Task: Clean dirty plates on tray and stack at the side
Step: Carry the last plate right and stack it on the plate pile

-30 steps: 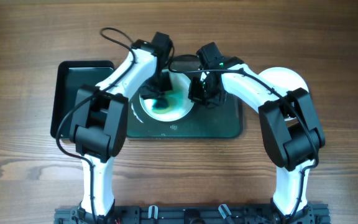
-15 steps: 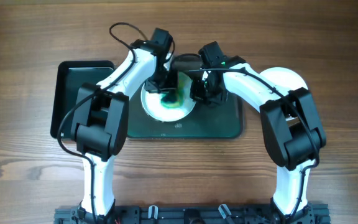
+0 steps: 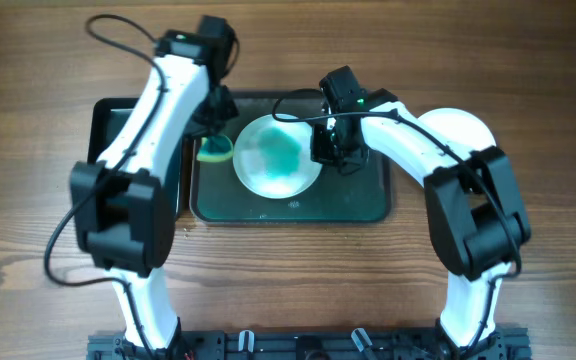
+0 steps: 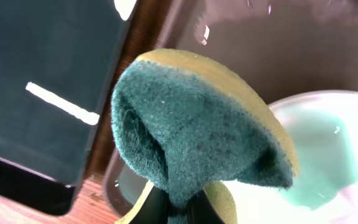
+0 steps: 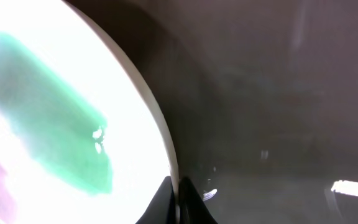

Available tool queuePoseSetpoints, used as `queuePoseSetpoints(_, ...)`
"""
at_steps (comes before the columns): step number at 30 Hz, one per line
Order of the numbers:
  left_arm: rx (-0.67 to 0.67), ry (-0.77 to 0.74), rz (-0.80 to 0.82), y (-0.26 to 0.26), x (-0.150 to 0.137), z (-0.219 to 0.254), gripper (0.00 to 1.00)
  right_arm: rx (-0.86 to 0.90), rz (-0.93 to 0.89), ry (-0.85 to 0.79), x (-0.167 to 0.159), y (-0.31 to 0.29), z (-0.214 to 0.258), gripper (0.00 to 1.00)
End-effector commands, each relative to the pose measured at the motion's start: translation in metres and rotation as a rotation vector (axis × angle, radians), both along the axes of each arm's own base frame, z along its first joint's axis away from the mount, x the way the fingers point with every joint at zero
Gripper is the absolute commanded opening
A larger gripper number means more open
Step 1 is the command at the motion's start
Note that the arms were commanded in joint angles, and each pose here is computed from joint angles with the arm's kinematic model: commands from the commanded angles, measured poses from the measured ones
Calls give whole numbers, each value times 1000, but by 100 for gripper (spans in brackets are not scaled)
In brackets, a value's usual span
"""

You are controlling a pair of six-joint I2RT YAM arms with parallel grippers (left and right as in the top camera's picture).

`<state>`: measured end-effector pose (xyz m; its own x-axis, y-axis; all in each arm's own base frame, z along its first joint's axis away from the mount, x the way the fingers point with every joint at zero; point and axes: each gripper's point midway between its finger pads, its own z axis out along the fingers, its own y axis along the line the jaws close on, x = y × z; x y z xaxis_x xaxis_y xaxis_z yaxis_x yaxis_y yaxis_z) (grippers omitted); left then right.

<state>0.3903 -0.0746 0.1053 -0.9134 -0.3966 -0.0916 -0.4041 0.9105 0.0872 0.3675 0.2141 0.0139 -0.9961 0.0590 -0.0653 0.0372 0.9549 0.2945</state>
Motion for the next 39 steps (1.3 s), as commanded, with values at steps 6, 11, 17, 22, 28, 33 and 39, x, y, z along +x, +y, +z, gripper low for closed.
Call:
queuePoseSetpoints(6,-41,-48,46,5,5,17,4,-686,-3,-547,9,-69,140,4)
queuePoseSetpoints(11,-41,-48,46,5,5,17,4,-985,2,-817,-11,-63,206,4)
queuePoseSetpoints(17,-42,-52,46,5,6,17,4,-1249,12,-1061,-32,-49,262,4)
queuePoseSetpoints(22,-42,-51,46,5,6,17,4,-1299,6,-1096,-35,-49,272,4)
queuePoseSetpoints(28,-42,-51,41,3,5,17,4,-1024,100,-886,-31,-36,214,4)
queuePoseSetpoints(33,-42,-51,40,3,5,17,4,-555,80,-494,-17,-46,145,4)
queuePoseSetpoints(39,-42,-51,40,3,5,17,4,-19,-112,-327,19,-121,154,4)
